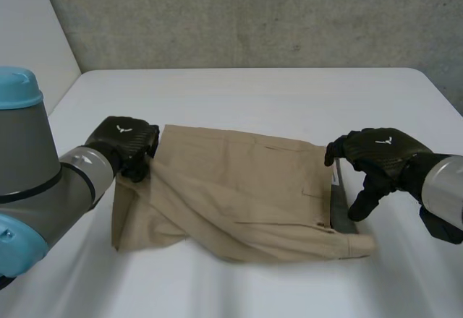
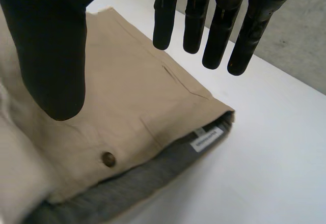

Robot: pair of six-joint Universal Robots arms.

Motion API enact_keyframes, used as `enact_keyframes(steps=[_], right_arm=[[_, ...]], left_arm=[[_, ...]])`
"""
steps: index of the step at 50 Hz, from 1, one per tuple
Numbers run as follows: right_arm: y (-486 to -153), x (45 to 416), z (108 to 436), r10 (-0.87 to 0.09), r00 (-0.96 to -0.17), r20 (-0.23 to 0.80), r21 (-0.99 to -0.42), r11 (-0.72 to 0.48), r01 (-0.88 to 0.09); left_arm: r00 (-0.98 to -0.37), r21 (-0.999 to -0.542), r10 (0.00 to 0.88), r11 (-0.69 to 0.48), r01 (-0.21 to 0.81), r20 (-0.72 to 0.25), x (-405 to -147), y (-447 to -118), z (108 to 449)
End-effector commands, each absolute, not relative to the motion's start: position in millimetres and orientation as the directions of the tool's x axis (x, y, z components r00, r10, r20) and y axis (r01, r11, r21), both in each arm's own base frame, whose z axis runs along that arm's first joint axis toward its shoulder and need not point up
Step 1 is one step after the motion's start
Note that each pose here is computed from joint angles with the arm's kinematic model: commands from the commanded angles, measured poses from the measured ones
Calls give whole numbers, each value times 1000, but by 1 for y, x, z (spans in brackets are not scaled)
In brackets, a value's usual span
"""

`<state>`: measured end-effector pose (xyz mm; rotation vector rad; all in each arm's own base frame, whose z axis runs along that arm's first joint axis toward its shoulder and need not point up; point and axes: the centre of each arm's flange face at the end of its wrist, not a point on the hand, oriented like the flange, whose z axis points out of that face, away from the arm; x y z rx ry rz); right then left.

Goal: Fold the shorts.

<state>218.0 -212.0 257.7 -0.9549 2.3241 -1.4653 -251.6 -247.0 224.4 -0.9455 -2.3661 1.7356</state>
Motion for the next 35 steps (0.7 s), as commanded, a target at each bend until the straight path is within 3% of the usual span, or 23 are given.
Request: enact_keyframes(steps=[1, 11, 19, 21, 24, 25, 29, 35], right_arm=[[-187, 216, 270, -673, -736, 79, -838, 354, -414], [-174, 214, 246, -687, -725, 44, -792, 418, -445], [-179, 214, 220, -690, -719, 86, -793, 389, -469], [-198, 218, 221, -663, -734, 146, -847, 300, -438], [-207, 220, 227, -647, -741, 178, -876, 239, -419], [-224, 225, 238, -617, -757, 215, -911, 152, -383], [-253, 236, 244, -572, -790, 219, -941, 91, -327], [-286, 271, 237, -555, -792, 255, -940, 49, -337]], left_arm=[[-802, -883, 516, 167, 438, -300, -255, -242, 226], [-805, -881, 513, 175, 439, -299, -254, -244, 224], [-809, -879, 509, 186, 439, -296, -251, -246, 221], [-808, -878, 509, 189, 440, -296, -251, -245, 220], [-806, -878, 511, 184, 443, -299, -252, -246, 220], [-808, -883, 505, 170, 438, -303, -253, -252, 220], [-817, -901, 482, 115, 418, -317, -261, -273, 222], [-832, -924, 444, 26, 381, -331, -276, -311, 223]])
